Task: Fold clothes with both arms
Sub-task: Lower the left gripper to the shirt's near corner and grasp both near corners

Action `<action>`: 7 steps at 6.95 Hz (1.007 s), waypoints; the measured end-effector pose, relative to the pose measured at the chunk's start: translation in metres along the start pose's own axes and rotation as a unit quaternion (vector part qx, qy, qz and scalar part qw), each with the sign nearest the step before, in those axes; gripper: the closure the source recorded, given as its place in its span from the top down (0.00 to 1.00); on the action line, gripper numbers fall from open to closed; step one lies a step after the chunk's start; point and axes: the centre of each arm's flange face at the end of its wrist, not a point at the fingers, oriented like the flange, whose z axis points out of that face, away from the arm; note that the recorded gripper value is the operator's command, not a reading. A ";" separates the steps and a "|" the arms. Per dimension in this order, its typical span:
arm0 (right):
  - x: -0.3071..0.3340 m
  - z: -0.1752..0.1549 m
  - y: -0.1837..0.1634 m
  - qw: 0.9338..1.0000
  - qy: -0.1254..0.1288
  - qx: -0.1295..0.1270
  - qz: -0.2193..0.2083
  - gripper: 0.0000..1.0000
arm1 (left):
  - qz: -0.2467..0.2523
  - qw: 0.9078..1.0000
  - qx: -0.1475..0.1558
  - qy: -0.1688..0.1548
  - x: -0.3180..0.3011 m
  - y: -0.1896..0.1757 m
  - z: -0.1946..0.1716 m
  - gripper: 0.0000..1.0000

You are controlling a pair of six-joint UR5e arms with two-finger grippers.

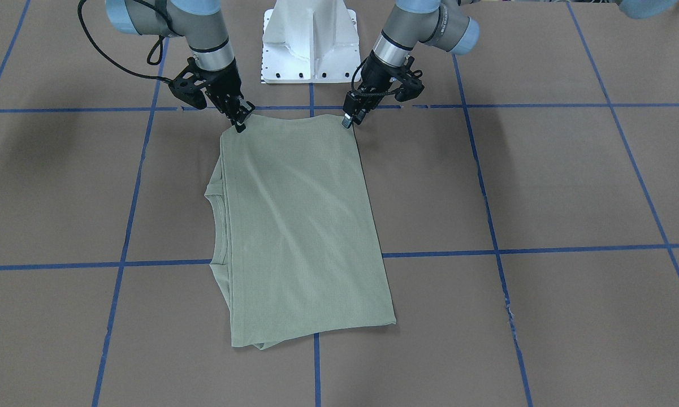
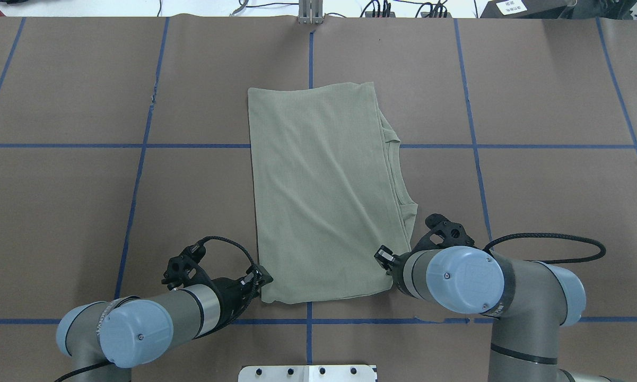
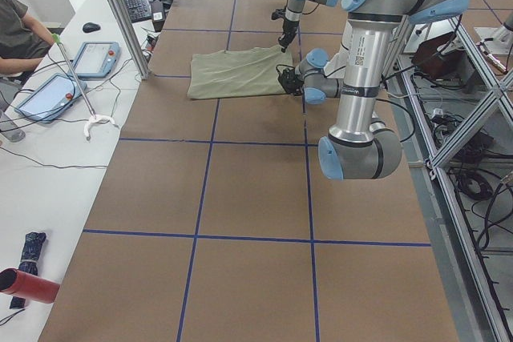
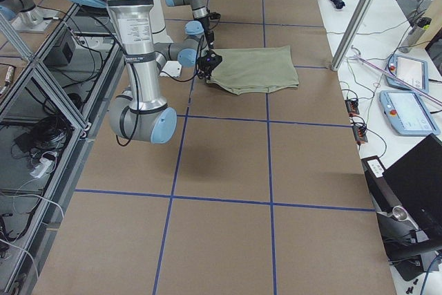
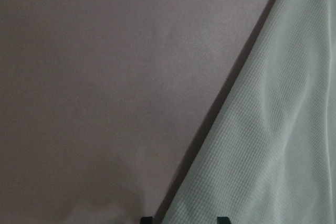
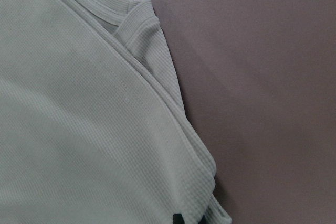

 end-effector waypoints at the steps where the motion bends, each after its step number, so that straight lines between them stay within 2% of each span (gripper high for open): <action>1: 0.000 -0.001 0.000 1.000 -0.001 -0.001 0.000 0.00 | 0.001 1.000 -0.003 -0.002 -0.002 0.004 0.000 0.50; 2: 0.000 -0.003 0.001 1.000 -0.002 -0.002 0.000 0.00 | 0.001 1.000 -0.005 -0.003 -0.003 0.006 0.000 0.47; 3: -0.001 -0.005 0.001 1.000 -0.003 -0.004 0.000 0.00 | 0.001 1.000 -0.005 -0.003 -0.004 0.007 0.001 0.36; 4: -0.001 -0.007 0.001 1.000 -0.004 -0.005 0.000 0.00 | -0.002 1.000 -0.005 -0.003 -0.004 0.007 0.001 0.23; 5: -0.001 -0.007 0.001 1.000 -0.004 -0.005 0.000 0.00 | -0.008 1.000 -0.005 -0.003 -0.004 0.007 0.001 0.01; 7: -0.001 -0.007 0.001 1.000 -0.005 -0.005 0.000 0.00 | -0.013 1.000 -0.005 -0.004 -0.005 0.007 0.000 0.00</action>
